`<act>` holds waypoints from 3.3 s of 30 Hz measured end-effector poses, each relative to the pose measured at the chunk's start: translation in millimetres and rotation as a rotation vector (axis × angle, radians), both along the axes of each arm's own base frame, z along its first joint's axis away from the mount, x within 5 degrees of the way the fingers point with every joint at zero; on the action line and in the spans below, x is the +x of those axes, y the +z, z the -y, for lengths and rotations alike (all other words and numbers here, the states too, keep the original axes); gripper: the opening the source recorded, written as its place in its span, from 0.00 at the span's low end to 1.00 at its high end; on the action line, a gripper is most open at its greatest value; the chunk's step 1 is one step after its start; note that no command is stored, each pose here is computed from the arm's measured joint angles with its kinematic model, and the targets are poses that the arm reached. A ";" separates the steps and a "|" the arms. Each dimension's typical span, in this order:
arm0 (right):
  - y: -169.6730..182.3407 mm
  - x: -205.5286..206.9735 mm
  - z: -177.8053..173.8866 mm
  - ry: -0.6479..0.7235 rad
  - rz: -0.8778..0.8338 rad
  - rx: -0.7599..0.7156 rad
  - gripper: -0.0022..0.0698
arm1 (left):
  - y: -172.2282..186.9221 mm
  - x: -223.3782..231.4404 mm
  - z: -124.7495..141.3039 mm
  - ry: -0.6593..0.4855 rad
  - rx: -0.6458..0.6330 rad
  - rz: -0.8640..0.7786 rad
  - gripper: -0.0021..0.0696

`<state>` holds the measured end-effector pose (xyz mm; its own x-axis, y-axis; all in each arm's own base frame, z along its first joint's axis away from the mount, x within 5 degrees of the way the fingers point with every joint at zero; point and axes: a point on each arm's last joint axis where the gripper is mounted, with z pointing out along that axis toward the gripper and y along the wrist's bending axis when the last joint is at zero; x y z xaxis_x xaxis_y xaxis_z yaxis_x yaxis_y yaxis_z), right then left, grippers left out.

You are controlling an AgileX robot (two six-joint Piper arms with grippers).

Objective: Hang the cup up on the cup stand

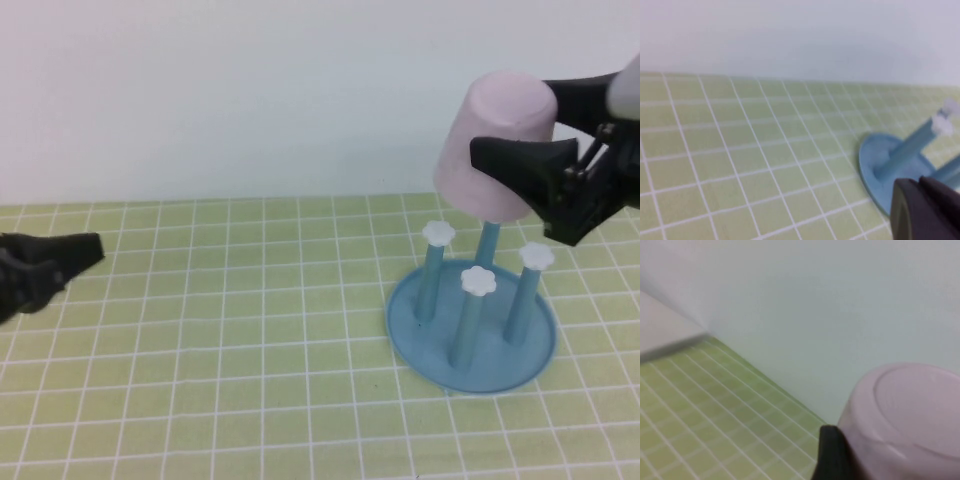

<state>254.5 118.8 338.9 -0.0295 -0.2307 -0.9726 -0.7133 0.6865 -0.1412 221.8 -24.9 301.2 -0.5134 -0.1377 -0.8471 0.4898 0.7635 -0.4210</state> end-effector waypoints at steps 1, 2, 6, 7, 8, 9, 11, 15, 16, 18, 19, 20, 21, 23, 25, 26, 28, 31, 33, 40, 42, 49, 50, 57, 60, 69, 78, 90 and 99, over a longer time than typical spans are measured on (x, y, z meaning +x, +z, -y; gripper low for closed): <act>-2.4 2.3 -2.0 -0.026 -0.001 -0.021 0.74 | 4.5 -2.9 -2.4 0.018 -0.009 0.009 0.03; -5.9 5.3 -3.5 -0.049 -0.007 -0.040 0.74 | 8.4 -6.6 -3.0 0.027 -0.014 0.017 0.03; -19.3 19.7 -7.6 -0.093 -0.053 -0.067 0.74 | 22.4 -25.5 1.1 0.005 0.036 0.078 0.03; -23.4 23.8 -8.8 -0.095 -0.067 -0.072 0.74 | 25.8 -31.2 2.7 -0.002 0.045 0.088 0.03; -26.4 28.3 -10.4 -0.095 -0.078 -0.074 0.74 | 28.7 -36.7 3.8 -0.004 0.053 0.092 0.03; -29.6 32.8 -11.9 -0.097 -0.092 -0.074 0.74 | 30.4 -40.9 4.4 0.001 0.058 0.087 0.03; -35.2 41.2 -16.3 -0.084 -0.116 -0.066 0.74 | 34.9 -50.9 6.1 0.006 0.071 0.091 0.03; -47.9 54.7 -23.9 -0.054 -0.155 -0.065 0.74 | 42.2 -69.3 10.4 -0.012 0.108 0.121 0.03; -51.7 58.2 -25.4 -0.051 -0.165 -0.068 0.74 | 43.0 -72.8 11.2 -0.016 0.113 0.119 0.03; -61.8 63.9 -28.0 -0.050 -0.192 -0.078 0.74 | 43.2 -77.2 11.9 -0.013 0.116 0.103 0.03; -67.6 66.4 -28.5 -0.054 -0.207 -0.085 0.74 | 43.6 -79.8 12.5 -0.016 0.118 0.100 0.03; -73.9 69.2 -29.0 -0.059 -0.223 -0.094 0.74 | 43.7 -81.4 13.4 -0.024 0.114 0.094 0.03; -78.7 71.2 -29.3 -0.062 -0.235 -0.100 0.74 | 44.4 -83.4 14.2 -0.029 0.109 0.093 0.03; -91.0 75.9 -30.8 -0.059 -0.259 -0.121 0.74 | 45.5 -87.7 16.2 -0.048 0.107 0.095 0.03; -97.4 80.3 -32.6 -0.059 -0.275 -0.117 0.74 | 45.9 -90.0 17.5 -0.061 0.105 0.094 0.03; -99.5 82.1 -33.2 -0.060 -0.279 -0.119 0.74 | 45.7 -90.5 17.9 -0.068 0.104 0.092 0.03; -109.5 85.6 -34.4 -0.057 -0.299 -0.133 0.74 | 45.7 -90.7 18.0 -0.070 0.104 0.091 0.03; -123.9 89.6 -34.8 -0.065 -0.331 -0.156 0.74 | 45.5 -91.4 18.7 -0.078 0.099 0.083 0.03; -127.4 90.7 -34.2 -0.074 -0.338 -0.166 0.74 | 45.2 -92.0 19.2 -0.087 0.097 0.079 0.03; -122.3 93.9 -35.1 -0.082 -0.332 -0.149 0.92 | 44.8 -92.2 19.2 -0.089 0.101 0.076 0.03; -120.0 94.6 -35.3 -0.084 -0.328 -0.144 0.96 | 44.3 -92.2 18.9 -0.089 0.108 0.074 0.03; -94.6 88.4 -32.7 -0.090 -0.266 -0.119 0.99 | 43.5 -95.7 20.4 -0.114 0.120 0.067 0.03; -89.0 86.6 -32.1 -0.092 -0.256 -0.110 0.99 | 44.3 -97.4 20.8 -0.114 0.124 0.075 0.03; -29.0 61.6 -23.3 -0.105 -0.134 -0.016 0.58 | 48.2 -113.7 26.7 -0.150 0.170 0.124 0.03; 7.4 39.3 -15.2 -0.100 -0.021 -0.009 0.22 | 48.1 -125.2 30.6 -0.188 0.220 0.144 0.03; 73.1 -64.6 28.3 -0.185 0.186 0.145 0.03 | 47.3 -162.6 35.0 -0.223 0.328 0.185 0.03; -9.1 -146.2 58.2 -0.208 0.113 0.179 0.03 | 51.1 -174.0 30.5 -0.143 0.360 0.257 0.03; -107.0 -161.4 85.9 -0.469 -0.094 0.142 0.03 | 53.4 -170.7 28.9 -0.114 0.361 0.283 0.03; -123.9 -163.8 87.0 -0.477 -0.140 0.120 0.03 | 54.9 -173.0 32.4 -0.138 0.302 0.269 0.03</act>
